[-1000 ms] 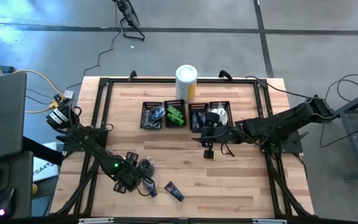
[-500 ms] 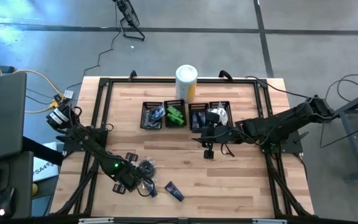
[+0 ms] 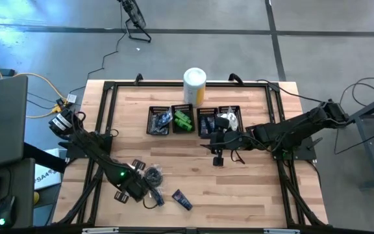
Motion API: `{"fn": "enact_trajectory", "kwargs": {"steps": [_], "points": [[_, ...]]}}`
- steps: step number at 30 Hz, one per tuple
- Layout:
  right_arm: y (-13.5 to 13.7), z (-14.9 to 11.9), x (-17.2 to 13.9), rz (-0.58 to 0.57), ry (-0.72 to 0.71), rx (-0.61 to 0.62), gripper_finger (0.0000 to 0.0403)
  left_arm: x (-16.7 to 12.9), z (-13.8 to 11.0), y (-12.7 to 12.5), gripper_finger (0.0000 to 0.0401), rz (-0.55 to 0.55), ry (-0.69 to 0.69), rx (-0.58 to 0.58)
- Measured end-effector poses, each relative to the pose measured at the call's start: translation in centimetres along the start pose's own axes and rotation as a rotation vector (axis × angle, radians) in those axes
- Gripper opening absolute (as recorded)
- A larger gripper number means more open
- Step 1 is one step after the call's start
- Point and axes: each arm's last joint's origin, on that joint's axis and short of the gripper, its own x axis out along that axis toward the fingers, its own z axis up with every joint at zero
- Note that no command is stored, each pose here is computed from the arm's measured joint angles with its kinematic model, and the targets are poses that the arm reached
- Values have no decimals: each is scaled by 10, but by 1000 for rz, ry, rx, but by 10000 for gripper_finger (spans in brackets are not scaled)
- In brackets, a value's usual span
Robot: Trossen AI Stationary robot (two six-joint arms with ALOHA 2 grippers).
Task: Pick & Place Travel size toiletries
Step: Put the cotton pack into the right black bin
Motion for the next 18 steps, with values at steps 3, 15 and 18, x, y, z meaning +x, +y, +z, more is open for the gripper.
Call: {"fn": "enact_trajectory", "kwargs": {"steps": [3,15,18], "points": [[0,0,0,0,0,-17,113,-14,4,10,56,46,30,-3],[7,-3,-3,101,23,-41,113,-67,15,64,56,131,-180,90],[10,-5,-5,108,46,-57,113,-78,18,78,56,154,-283,134]]}}
